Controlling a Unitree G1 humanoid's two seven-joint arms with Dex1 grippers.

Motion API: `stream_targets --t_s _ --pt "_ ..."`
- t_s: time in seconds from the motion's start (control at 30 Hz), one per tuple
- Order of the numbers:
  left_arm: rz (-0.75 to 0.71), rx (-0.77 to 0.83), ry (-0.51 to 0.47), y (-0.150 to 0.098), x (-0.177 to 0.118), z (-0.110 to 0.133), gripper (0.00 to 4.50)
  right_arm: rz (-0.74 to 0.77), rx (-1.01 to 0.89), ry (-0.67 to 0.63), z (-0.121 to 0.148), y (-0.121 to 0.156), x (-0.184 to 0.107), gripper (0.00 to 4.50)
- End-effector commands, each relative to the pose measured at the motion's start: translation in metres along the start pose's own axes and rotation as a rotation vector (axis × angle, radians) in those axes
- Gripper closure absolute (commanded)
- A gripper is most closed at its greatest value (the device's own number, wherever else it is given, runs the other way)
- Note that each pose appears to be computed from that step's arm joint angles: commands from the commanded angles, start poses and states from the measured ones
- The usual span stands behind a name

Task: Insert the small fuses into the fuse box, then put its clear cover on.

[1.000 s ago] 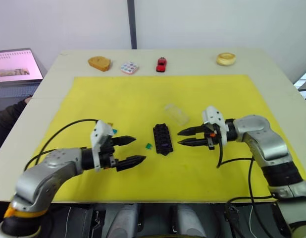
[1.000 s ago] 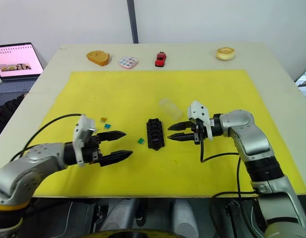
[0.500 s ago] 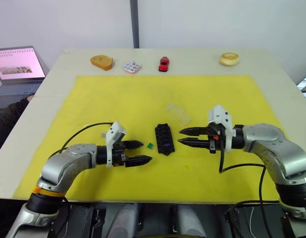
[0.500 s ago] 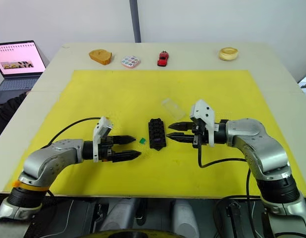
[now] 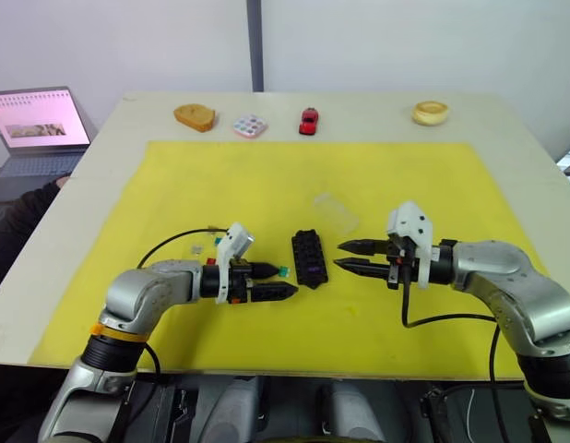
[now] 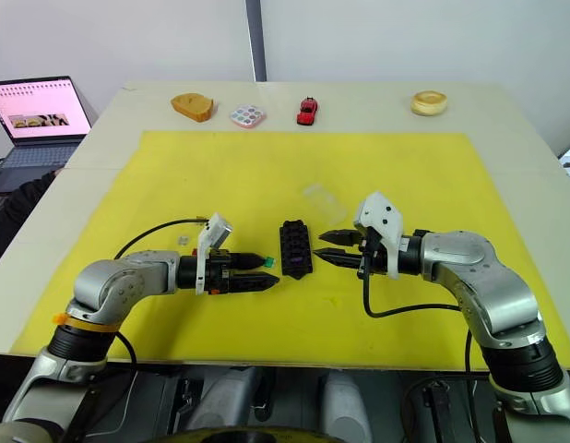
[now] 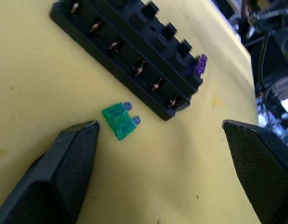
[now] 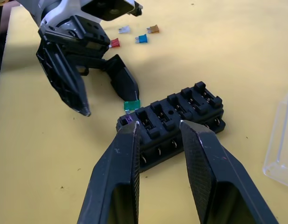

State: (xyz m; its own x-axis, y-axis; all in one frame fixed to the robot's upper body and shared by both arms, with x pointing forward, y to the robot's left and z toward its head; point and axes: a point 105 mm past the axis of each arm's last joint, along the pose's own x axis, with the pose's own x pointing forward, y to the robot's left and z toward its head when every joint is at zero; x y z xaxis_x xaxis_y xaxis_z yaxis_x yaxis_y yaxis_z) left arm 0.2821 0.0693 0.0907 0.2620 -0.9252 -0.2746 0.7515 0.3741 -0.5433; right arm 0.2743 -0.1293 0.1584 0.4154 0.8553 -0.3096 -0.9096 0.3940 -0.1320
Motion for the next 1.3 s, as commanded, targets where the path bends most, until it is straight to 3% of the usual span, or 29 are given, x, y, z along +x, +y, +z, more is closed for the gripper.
stream_targets --t_s 0.03,0.13,0.37,0.53,0.73,0.87,0.93,1.0,1.17,1.3 --pt "0.059 -0.152 0.029 0.014 0.007 -0.023 0.06 -0.022 -0.052 -0.038 0.013 -0.001 -0.001 3.04" --pt "0.089 -0.22 0.013 0.024 0.009 -0.032 0.89 -0.054 -0.066 -0.013 0.008 -0.007 0.0 2.99" --pt "0.159 -0.263 -0.054 0.039 0.004 -0.033 4.45 -0.084 -0.065 -0.008 0.008 -0.012 -0.001 2.99" --pt "0.128 -0.224 -0.121 0.032 -0.013 -0.021 4.48 -0.094 -0.065 -0.008 0.009 -0.016 -0.001 2.99" --pt "0.063 -0.149 -0.268 0.017 -0.06 0.026 4.48 -0.079 0.005 -0.052 0.019 -0.018 -0.002 2.99" --pt "-0.005 -0.057 -0.25 -0.001 -0.078 0.045 4.48 -0.012 0.072 -0.071 0.025 -0.012 0.0 2.99" --pt "-0.04 0.003 -0.19 -0.012 -0.082 0.047 4.48 0.031 0.121 -0.059 0.026 -0.008 -0.001 2.99" --pt "-0.068 0.111 -0.068 -0.022 -0.083 0.04 4.48 0.08 0.206 0.014 0.022 -0.002 -0.003 2.99" --pt "-0.212 0.31 0.264 -0.042 -0.092 0.008 4.48 0.215 0.25 0.031 0.031 0.019 -0.005 2.99" --pt "-0.26 0.332 0.411 -0.036 -0.094 -0.012 4.48 0.206 0.233 0.076 0.019 0.023 -0.001 2.99"
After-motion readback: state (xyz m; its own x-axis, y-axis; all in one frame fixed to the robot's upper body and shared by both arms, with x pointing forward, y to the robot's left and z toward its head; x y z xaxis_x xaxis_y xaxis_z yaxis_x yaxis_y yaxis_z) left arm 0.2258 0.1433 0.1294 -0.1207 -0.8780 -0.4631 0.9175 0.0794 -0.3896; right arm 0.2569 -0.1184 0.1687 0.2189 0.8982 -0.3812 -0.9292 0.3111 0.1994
